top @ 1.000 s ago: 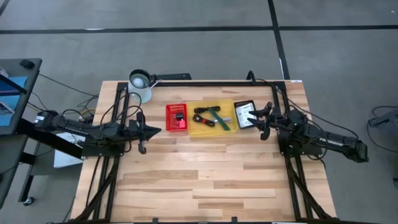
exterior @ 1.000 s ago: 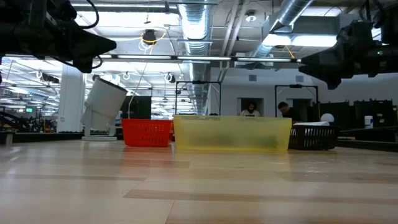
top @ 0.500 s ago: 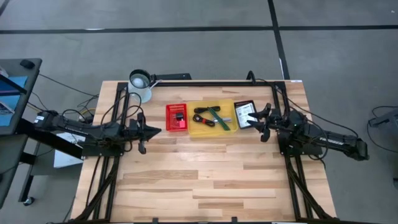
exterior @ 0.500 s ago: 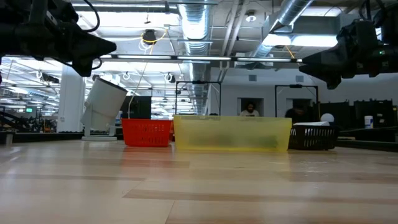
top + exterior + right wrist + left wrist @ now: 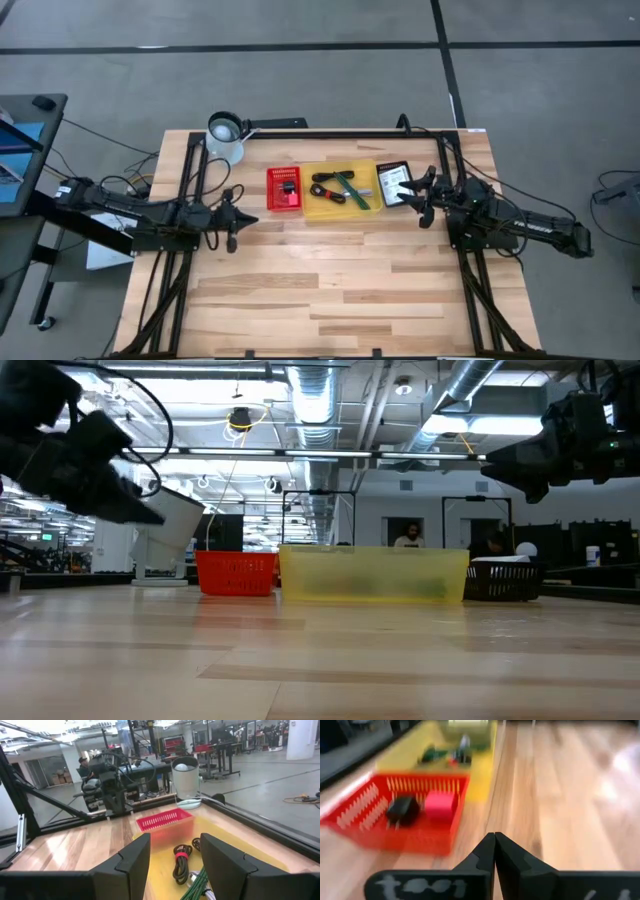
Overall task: Pick and place items into bin
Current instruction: Return to Home Position
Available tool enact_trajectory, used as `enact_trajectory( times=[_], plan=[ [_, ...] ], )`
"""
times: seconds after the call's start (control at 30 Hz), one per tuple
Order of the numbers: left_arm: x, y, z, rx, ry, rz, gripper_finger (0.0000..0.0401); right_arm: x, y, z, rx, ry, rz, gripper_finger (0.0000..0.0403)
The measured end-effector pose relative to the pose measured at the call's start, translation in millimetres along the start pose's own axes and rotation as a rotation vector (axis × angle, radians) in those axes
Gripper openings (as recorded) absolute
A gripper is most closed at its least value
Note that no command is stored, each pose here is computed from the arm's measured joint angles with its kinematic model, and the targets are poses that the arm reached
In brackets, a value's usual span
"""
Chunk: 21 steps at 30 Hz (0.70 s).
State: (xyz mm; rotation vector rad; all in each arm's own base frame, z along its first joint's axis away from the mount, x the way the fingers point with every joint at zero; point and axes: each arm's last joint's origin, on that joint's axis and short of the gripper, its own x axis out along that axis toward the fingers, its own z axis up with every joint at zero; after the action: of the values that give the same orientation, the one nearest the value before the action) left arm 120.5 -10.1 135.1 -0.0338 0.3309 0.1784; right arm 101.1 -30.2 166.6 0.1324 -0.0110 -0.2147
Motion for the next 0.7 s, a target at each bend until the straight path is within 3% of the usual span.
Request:
enact_trajectory(
  times=[0.17,0.43,0.7],
  plan=[
    [-0.5,-1.1,-3.8,0.021,0.046,0.000,0.0000,0.0,0.0,-0.2,0.000,0.001,0.000,0.0169],
    [-14.5,-0.4,12.5,-0.040,-0.144,-0.054,0.0000,0.0,-0.1,-0.4,0.000,0.003,-0.001,0.0166],
    [-20.3,6.9,19.8,-0.083,-0.236,0.000,0.0000,0.0,-0.1,-0.5,0.000,0.004,-0.001,0.0168]
  ],
)
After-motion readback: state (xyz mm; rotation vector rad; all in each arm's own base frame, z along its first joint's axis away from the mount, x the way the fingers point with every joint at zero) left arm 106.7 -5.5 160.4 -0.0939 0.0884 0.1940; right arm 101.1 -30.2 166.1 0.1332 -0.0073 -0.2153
